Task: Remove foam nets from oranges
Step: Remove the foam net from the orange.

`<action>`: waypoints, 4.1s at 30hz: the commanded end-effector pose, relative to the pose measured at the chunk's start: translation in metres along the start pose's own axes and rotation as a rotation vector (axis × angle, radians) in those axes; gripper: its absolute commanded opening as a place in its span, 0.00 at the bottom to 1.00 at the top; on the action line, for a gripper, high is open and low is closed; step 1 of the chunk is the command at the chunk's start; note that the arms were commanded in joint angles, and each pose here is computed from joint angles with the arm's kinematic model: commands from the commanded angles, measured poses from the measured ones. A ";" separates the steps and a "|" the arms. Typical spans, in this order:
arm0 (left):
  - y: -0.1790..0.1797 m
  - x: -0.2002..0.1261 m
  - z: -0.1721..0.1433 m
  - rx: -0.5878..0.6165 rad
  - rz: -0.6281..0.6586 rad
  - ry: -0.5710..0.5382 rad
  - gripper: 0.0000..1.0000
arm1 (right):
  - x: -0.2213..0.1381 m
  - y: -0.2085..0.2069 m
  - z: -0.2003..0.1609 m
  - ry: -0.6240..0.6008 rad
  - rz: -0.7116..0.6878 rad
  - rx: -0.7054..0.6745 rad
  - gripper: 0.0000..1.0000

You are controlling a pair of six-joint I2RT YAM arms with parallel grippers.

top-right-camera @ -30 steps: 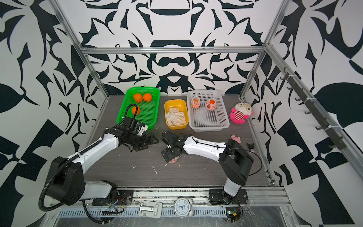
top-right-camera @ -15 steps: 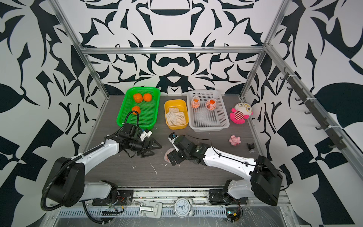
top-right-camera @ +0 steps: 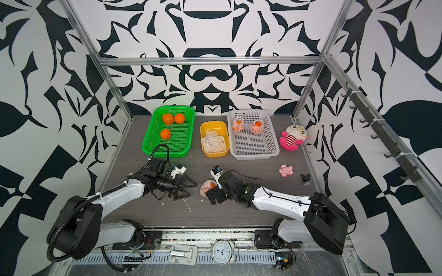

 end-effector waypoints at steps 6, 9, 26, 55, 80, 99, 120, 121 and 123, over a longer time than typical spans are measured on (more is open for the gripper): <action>0.012 0.004 0.007 -0.016 0.053 -0.025 0.99 | 0.014 0.006 0.019 -0.032 0.072 0.042 0.97; 0.018 0.004 0.009 -0.017 0.094 -0.037 1.00 | 0.019 0.006 0.017 -0.012 0.077 0.044 0.90; 0.022 0.008 0.010 -0.018 0.105 -0.028 0.99 | 0.015 0.010 0.021 -0.015 0.099 0.045 0.52; 0.020 0.006 0.011 0.000 0.115 -0.028 0.99 | -0.007 0.024 0.035 -0.028 0.134 0.033 0.13; 0.008 -0.004 0.016 0.136 0.173 -0.031 1.00 | -0.037 0.039 0.052 -0.039 0.153 -0.073 0.09; -0.083 -0.039 0.028 0.711 0.141 -0.100 0.88 | -0.071 0.055 0.074 -0.006 0.421 -0.164 0.04; -0.099 0.009 0.016 1.144 0.233 0.006 0.90 | -0.080 0.064 0.076 -0.010 0.577 -0.149 0.01; -0.098 0.011 0.015 1.142 0.231 0.013 0.90 | -0.080 0.064 0.076 -0.009 0.580 -0.148 0.01; -0.098 0.015 0.014 1.137 0.230 0.026 0.88 | -0.080 0.064 0.078 -0.012 0.581 -0.144 0.00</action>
Point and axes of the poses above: each gripper's point midway between its finger pads, its own x axis out along the fingers, its own y axis along the line the jaws close on, z = x × y, the point moved 2 cm from there along -x, back along the fingers, and after that the axes turned 9 degrees about x, right-handed, at the moved point
